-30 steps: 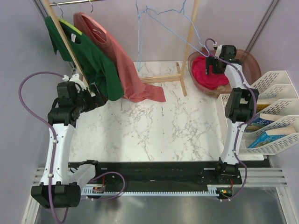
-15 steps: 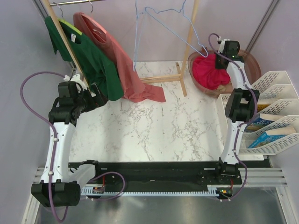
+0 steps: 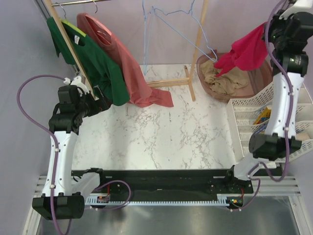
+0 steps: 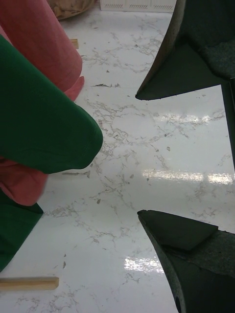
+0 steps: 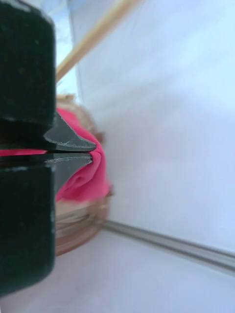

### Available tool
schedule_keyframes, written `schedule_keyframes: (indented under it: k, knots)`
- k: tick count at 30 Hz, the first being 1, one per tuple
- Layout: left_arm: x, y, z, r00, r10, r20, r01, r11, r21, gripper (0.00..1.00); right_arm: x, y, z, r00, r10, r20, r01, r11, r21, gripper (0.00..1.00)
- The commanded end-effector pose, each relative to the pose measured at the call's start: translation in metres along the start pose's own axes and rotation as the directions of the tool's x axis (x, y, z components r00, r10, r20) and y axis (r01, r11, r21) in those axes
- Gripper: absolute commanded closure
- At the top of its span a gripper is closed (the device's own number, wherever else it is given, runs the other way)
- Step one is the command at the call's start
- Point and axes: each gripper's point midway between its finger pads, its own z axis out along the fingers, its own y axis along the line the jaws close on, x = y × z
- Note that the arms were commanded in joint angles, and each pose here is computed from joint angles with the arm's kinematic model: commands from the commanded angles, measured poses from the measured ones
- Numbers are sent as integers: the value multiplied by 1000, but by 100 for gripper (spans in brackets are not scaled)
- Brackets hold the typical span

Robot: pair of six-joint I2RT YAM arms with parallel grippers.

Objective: Place the t-shirt on the hanger
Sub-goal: Pick up the T-shirt and place it in the bin, then place the T-shirt at the center of the board.

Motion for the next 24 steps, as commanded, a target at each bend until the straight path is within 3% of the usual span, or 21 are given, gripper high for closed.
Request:
schedule_keyframes:
  k: [1,7,10,13,14,16,20,24]
  knots:
    - [-32,-16,-16,993,-20,115,15,999,46,1,-98,40,-82,964,67,258,-32,990,-137,100]
    - [-40,-20,-21,989,-35,146,27,998,55,1,-144,59,-172,911,76,404,6,980,-197,100]
    - [-44,-22,-25,986,-46,162,37,997,61,1,-140,77,-206,912,77,402,42,959,-280,100]
    - [-48,-26,-29,984,-45,174,32,997,72,1,-102,91,-223,945,78,317,45,931,-362,100]
    - [-49,-27,-32,983,-39,181,26,997,76,1,-71,94,-215,968,71,240,29,921,-389,100]
    - [-52,-30,-38,979,-35,199,18,996,85,1,-44,119,-240,981,51,186,57,846,-531,100]
    - [-55,-39,-49,973,-31,227,2,992,125,1,27,156,-267,993,101,-52,-106,656,-747,100]
    - [-54,-50,-55,976,-19,216,-20,984,177,1,49,199,-305,990,66,-123,-140,456,-879,100]
